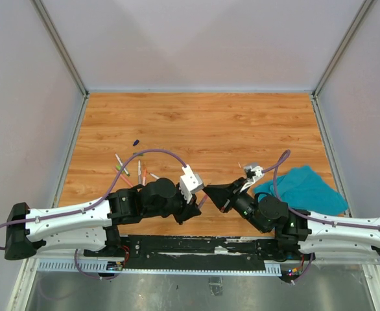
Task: Insert the pens into the pen caps
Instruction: Press the pen cap onto the pen, then place the pen at the center of the board.
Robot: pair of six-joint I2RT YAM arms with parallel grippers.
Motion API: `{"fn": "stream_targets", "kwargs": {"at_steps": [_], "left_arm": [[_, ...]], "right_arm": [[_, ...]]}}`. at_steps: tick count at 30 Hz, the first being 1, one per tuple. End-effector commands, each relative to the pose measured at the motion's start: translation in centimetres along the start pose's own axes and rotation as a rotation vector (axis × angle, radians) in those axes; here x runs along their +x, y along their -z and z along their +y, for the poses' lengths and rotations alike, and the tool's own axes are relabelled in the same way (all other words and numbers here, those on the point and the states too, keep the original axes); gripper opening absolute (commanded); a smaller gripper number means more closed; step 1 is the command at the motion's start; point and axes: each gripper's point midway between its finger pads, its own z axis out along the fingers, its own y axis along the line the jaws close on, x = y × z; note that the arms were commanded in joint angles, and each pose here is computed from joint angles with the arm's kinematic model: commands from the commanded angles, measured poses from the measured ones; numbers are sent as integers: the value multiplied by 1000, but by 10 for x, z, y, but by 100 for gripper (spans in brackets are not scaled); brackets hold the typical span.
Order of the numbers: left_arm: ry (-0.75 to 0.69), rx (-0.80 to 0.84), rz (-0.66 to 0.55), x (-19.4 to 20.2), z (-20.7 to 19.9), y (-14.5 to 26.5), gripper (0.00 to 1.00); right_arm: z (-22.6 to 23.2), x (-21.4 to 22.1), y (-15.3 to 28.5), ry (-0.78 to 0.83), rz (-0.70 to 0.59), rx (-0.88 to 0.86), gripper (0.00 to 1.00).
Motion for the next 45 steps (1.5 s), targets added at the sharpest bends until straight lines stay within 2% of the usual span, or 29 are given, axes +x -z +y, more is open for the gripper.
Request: {"fn": "stream_targets", "kwargs": {"at_steps": [1,7,15,20,29,35,39,43,44,45], "left_arm": [[48,183,-985,-245,-48,111,1],[77,181,-970,-230,-43,110,0],[77,173,-967,-227,-40,113,0],[62,161,-945,-225,-40,108,0],[51,116,-809,-188,-29,78,0],[69,89,-711,-155,-19,61,0],[97,91,-687,-136,-14,61,0],[52,170,-674,-130,-28,67,1],[33,199,-673,-129,-33,68,0],[12,233,-670,-129,-40,70,0]], "right_arm": [[-13,121,45,111,419,-148,1],[10,81,48,52,284,-262,1],[33,77,53,0,283,-377,0],[17,83,47,75,312,-292,1],[16,4,38,324,139,-189,26],[30,-47,46,393,43,-205,37],[23,-57,56,378,10,-203,40],[-2,-56,61,398,8,-114,50],[-8,-54,62,405,11,-91,59],[-13,-52,62,410,12,-77,63]]}}
